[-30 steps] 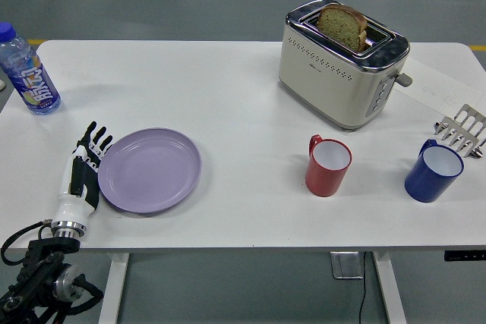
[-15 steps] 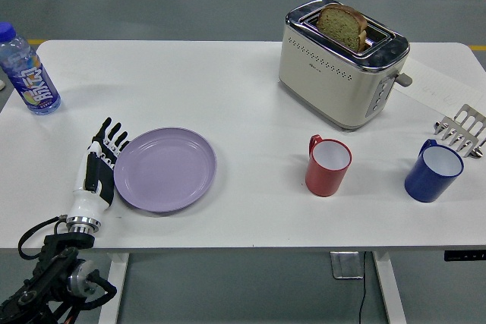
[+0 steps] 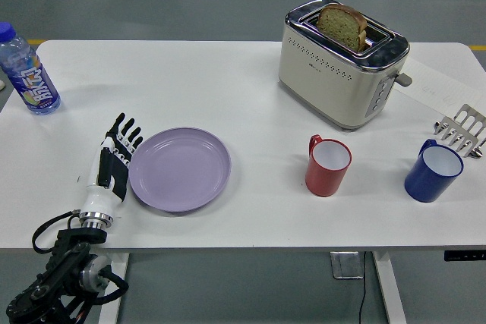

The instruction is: Push plate across desktop

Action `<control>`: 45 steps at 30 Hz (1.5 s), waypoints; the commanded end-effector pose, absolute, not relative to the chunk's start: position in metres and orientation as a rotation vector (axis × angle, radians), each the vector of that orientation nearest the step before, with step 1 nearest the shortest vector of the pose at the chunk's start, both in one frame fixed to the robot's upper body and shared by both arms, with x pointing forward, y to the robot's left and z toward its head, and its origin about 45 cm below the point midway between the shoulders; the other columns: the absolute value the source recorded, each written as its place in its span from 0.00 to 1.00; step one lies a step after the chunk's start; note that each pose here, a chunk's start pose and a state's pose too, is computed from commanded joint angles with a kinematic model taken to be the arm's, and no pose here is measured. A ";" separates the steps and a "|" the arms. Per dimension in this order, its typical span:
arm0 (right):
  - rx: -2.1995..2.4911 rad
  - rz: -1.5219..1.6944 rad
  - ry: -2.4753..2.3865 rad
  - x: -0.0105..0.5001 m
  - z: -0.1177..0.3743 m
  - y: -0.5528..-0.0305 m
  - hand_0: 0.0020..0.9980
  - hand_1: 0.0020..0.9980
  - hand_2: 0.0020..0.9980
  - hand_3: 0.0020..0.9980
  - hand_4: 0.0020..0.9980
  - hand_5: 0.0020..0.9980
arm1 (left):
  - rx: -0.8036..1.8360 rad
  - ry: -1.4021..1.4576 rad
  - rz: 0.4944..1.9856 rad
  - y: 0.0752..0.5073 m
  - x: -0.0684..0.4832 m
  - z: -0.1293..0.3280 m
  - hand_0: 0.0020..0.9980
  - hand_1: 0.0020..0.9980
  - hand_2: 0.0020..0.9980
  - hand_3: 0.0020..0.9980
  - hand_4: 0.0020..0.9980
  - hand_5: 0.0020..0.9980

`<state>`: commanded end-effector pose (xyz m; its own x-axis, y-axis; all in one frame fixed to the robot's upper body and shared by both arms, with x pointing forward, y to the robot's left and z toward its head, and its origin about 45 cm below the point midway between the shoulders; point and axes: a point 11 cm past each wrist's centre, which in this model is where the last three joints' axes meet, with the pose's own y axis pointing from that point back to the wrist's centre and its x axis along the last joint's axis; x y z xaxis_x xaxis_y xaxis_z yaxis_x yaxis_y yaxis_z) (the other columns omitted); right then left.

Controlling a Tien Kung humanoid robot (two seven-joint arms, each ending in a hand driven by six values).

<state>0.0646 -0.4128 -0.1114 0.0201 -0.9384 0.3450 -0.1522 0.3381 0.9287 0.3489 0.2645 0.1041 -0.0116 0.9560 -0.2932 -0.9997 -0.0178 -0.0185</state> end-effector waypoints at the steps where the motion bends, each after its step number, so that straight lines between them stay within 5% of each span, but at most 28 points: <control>1: 1.069 -0.841 -1.425 0.064 -0.112 -0.413 0.60 0.54 0.64 0.62 0.14 0.36 | -0.251 0.220 1.570 0.263 0.349 0.104 0.90 0.92 0.98 1.00 0.49 1.00; 45: 1.072 -0.845 -1.405 0.060 -0.113 -0.409 0.60 0.54 0.64 0.62 0.14 0.35 | -0.228 0.244 1.362 0.198 0.343 0.105 0.90 0.92 0.97 1.00 0.49 1.00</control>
